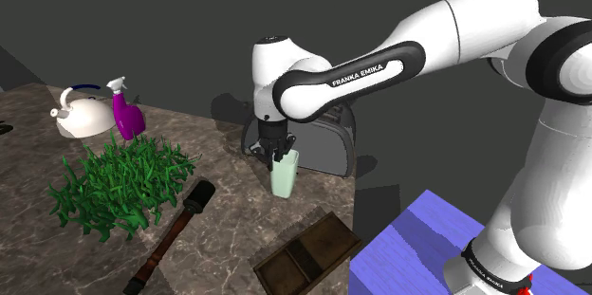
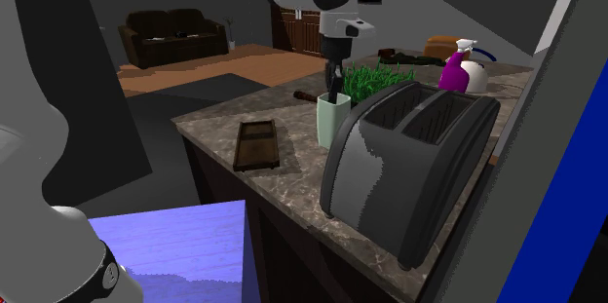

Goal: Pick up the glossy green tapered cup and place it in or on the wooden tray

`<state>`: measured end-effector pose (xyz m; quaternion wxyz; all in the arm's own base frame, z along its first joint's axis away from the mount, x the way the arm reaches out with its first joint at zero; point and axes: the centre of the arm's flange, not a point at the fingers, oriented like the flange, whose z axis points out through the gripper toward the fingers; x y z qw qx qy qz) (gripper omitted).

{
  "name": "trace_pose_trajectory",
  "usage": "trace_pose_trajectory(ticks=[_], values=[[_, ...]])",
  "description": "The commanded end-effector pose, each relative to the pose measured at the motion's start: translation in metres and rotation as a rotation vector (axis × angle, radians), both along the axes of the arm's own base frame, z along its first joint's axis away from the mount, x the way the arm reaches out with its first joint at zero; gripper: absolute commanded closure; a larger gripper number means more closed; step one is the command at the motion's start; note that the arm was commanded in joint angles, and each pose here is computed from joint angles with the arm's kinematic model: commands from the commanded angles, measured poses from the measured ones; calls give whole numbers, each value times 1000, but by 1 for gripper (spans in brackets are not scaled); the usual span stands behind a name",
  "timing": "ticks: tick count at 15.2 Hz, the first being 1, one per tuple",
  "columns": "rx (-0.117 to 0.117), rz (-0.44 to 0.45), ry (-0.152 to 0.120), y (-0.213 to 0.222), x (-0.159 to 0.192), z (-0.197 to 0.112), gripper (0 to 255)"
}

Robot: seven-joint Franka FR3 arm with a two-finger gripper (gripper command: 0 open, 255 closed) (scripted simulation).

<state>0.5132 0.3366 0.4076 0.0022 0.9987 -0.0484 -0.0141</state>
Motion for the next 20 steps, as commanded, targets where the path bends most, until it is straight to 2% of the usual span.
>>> trace_pose_trajectory(ticks=[1,19,20], values=[[0,0,0,0,0,11,255],[0,0,0,0,0,101,255],[0,0,0,4,-12,104,255]])
